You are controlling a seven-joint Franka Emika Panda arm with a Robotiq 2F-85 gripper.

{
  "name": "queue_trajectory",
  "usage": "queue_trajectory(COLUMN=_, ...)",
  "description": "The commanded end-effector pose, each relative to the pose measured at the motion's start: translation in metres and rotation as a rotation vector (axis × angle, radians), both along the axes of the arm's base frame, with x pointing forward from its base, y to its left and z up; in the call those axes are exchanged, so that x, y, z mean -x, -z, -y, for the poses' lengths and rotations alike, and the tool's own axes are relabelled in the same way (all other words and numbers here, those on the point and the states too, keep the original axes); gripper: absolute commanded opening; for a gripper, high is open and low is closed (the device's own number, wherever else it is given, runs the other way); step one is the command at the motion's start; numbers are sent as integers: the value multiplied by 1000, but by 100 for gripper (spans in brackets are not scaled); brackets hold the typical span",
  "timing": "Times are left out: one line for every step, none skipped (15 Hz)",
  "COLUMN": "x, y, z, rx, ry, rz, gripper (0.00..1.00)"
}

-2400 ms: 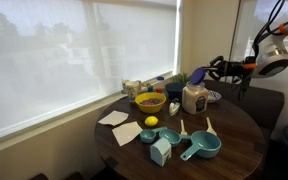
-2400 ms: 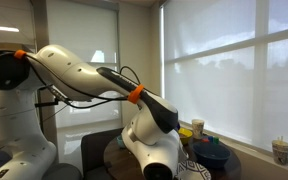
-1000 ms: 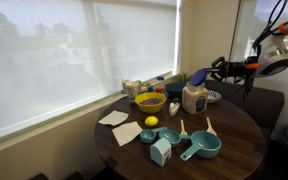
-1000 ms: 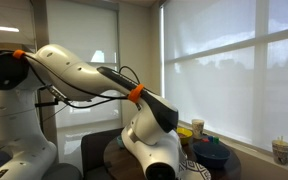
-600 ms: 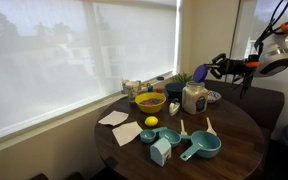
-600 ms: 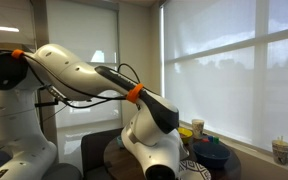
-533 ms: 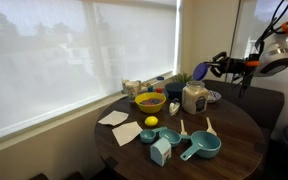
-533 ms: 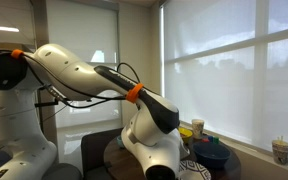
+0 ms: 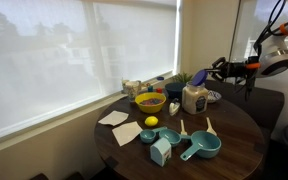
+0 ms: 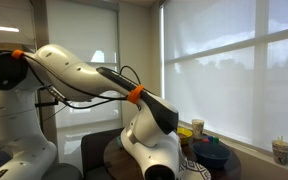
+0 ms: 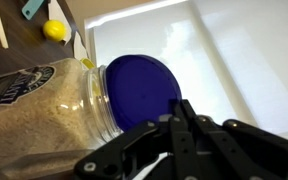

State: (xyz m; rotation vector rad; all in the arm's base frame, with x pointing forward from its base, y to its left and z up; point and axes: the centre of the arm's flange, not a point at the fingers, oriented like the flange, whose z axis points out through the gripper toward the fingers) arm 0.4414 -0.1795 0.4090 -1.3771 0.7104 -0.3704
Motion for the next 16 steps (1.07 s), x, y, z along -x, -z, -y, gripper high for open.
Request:
queue_trajectory(x=0, y=-7, z=-1, rx=-7, ry=-7, rz=28, gripper=1)
queue_trajectory(x=-1, y=-11, z=1, rx=2, ry=8, rz=46, gripper=1)
queue_trajectory(x=-2, y=-13, z=1, rx=3, ry=1, rz=52, gripper=1)
queue_trajectory(x=-2, y=-15, z=2, rx=9, ry=6, rz=66, gripper=1)
queue_trajectory(x=-3, y=-19, z=2, rx=8, ry=13, rz=78, gripper=1)
queue_trajectory(x=-3, y=-24, z=1, rx=8, ry=12, rz=93, gripper=1)
queue_trajectory(x=-5, y=-33, z=-2, rx=11, ry=5, rz=112, gripper=1)
queue_trajectory(x=-6, y=-42, z=-4, rx=22, ry=-7, rz=121, gripper=1)
queue_trajectory(x=-8, y=-52, z=-7, rx=33, ry=-23, rz=121, gripper=1)
queue_trajectory(x=-10, y=-63, z=-11, rx=36, ry=-38, rz=129, gripper=1)
queue_trajectory(x=-11, y=-75, z=-16, rx=50, ry=-58, rz=139, gripper=1)
queue_trajectory(x=-13, y=-86, z=-21, rx=65, ry=-78, rz=133, gripper=1)
queue_trajectory(x=-14, y=-97, z=-28, rx=80, ry=-102, rz=115, gripper=1)
queue_trajectory(x=-14, y=-108, z=-33, rx=99, ry=-128, rz=97, gripper=1)
queue_trajectory(x=-14, y=-119, z=-40, rx=128, ry=-166, rz=68, gripper=1)
queue_trajectory(x=-13, y=-130, z=-46, rx=156, ry=-210, rz=39, gripper=1)
